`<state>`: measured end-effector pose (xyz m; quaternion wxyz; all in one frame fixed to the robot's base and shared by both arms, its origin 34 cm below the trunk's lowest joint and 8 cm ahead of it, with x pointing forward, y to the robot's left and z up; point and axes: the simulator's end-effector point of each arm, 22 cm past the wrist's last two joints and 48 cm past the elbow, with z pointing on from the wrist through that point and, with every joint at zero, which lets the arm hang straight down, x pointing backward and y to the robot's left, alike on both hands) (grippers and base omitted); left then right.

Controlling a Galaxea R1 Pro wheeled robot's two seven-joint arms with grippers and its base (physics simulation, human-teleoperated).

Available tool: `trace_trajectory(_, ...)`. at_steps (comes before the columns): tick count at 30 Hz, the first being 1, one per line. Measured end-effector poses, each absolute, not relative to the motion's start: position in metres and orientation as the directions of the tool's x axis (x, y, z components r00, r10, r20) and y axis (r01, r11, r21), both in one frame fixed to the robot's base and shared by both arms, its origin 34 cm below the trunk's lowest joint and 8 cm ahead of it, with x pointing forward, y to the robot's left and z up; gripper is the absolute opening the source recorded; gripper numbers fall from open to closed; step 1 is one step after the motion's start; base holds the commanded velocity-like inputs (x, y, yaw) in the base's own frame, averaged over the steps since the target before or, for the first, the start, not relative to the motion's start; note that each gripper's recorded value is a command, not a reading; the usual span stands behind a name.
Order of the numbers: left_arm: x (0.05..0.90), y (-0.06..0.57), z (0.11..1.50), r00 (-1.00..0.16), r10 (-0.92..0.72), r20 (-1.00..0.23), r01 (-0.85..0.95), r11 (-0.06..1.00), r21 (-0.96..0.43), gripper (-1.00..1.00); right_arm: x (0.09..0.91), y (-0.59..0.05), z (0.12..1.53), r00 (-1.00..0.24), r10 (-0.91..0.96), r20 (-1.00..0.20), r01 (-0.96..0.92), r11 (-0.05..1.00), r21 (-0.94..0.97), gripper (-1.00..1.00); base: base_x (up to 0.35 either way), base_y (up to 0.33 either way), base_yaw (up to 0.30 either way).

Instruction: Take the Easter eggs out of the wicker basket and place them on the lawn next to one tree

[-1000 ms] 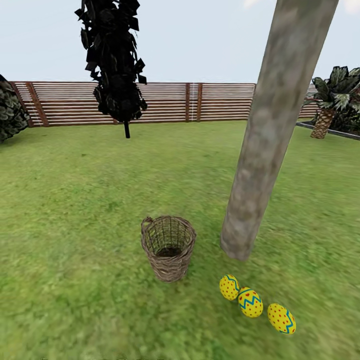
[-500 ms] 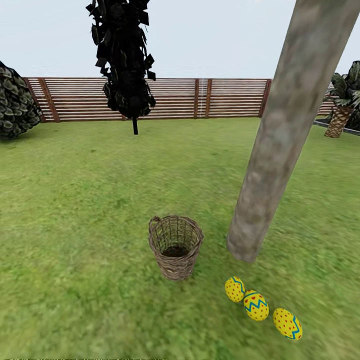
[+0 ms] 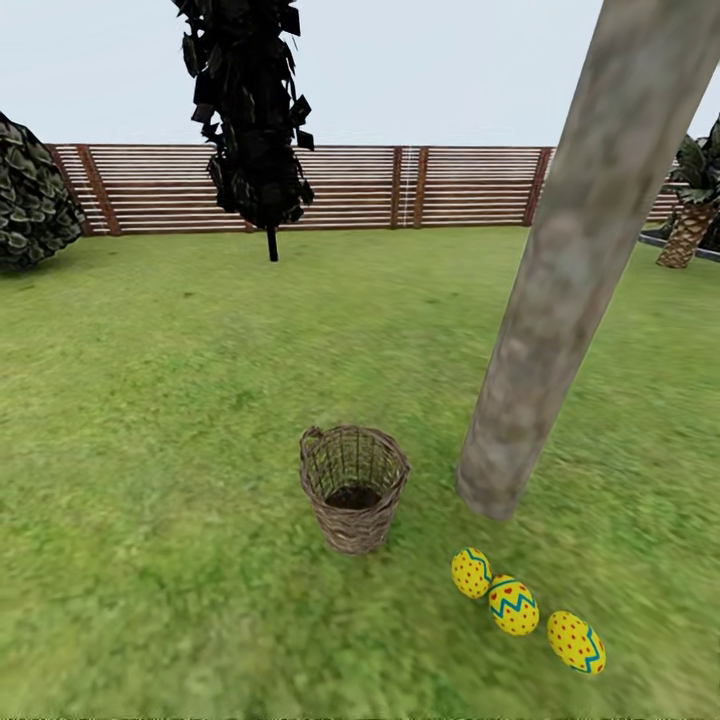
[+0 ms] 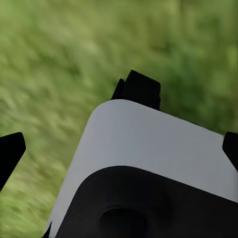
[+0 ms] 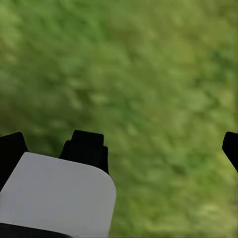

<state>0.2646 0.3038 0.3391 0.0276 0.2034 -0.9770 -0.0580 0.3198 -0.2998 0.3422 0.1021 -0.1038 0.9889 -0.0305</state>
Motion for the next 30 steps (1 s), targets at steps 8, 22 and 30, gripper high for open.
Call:
trace_trajectory(8,0.2596,0.3039,0.3374,-0.915,-0.401,0.042,-0.393,0.91,0.13,1.0,0.3143,-0.2993,0.3397,-0.96,-0.213,-0.182,-0.202,0.976,-0.078,1.0,0.0,0.0,0.0)
trace_trajectory(22,0.2545,0.3039,0.3358,-0.915,-0.401,0.054,-0.391,0.91,0.135,1.0,0.311,-0.3039,0.3379,-0.96,-0.222,-0.173,-0.21,0.974,-0.084,1.0,0.0,0.0,0.0)
trace_trajectory(30,0.2545,0.3039,0.3358,-0.915,-0.401,0.054,-0.391,0.91,0.135,1.0,0.3096,-0.302,0.3376,-0.96,-0.221,-0.17,-0.21,0.974,-0.081,1.0,0.0,0.0,0.0)
